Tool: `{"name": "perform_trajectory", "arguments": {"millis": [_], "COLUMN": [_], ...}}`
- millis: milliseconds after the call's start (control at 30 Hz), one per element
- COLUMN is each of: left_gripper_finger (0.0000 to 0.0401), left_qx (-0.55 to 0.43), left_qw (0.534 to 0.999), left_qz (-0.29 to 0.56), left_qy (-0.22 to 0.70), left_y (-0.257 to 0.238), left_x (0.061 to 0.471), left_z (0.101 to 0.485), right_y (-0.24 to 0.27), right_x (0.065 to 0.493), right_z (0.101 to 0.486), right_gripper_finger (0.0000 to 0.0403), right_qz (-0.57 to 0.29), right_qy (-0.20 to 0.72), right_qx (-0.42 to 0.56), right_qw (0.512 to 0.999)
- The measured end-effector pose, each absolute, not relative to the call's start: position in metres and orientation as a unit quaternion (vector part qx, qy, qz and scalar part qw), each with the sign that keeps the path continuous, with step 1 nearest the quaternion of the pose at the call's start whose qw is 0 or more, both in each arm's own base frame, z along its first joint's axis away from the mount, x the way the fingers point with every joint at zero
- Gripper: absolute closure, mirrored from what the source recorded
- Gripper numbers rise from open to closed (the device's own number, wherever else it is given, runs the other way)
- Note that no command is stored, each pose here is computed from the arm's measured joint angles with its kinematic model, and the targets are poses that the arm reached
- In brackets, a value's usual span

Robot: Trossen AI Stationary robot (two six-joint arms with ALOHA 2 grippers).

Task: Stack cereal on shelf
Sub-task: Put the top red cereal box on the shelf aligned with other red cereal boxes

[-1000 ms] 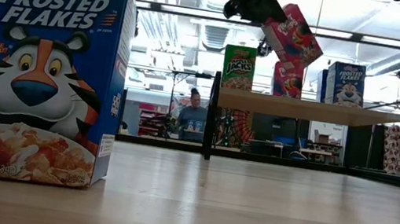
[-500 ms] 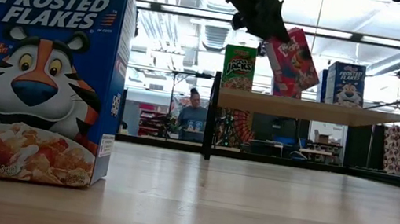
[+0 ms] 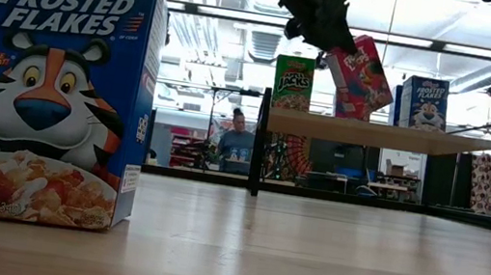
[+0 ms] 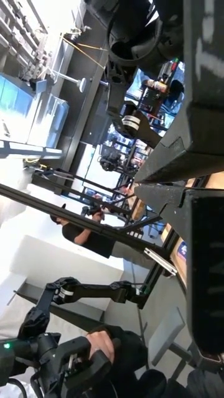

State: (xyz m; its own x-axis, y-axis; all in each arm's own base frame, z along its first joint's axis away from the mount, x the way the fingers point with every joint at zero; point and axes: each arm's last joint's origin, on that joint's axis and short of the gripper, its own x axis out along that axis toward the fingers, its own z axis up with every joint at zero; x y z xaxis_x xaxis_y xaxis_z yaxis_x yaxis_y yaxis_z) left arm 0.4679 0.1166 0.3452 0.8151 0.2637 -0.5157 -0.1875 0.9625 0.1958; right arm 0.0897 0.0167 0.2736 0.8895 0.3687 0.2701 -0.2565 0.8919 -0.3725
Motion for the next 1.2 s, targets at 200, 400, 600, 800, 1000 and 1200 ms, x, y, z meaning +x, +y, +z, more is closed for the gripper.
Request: {"name": "perform_trajectory", "arguments": {"millis": [200,400,600,800,1000,1200], "left_gripper_finger": [0.0234,0.0205,0.0181,0.0176,0.0176,0.0176], "left_qx": [0.071,0.072,0.073,0.075,0.087,0.088], "left_qw": [0.952,0.953,0.954,0.954,0.953,0.946], "left_qz": [0.121,0.121,0.123,0.123,0.117,0.104], "left_qy": [0.273,0.266,0.265,0.263,0.265,0.293], "left_y": [0.118,0.118,0.12,0.12,0.116,0.106], "left_x": [0.468,0.469,0.469,0.469,0.466,0.455], "left_z": [0.347,0.348,0.348,0.348,0.362,0.382], "right_y": [0.017,0.017,0.017,0.017,0.017,0.015], "right_x": [0.09,0.09,0.09,0.09,0.09,0.09], "right_z": [0.274,0.274,0.274,0.274,0.274,0.273], "right_gripper_finger": [0.0394,0.0394,0.0394,0.0394,0.0394,0.0394], "right_qz": [0.163,0.163,0.163,0.163,0.163,0.139], "right_qy": [-0.169,-0.169,-0.169,-0.169,-0.169,-0.162], "right_qx": [-0.166,-0.166,-0.166,-0.166,-0.165,-0.148], "right_qw": [0.958,0.958,0.958,0.958,0.958,0.966]}}
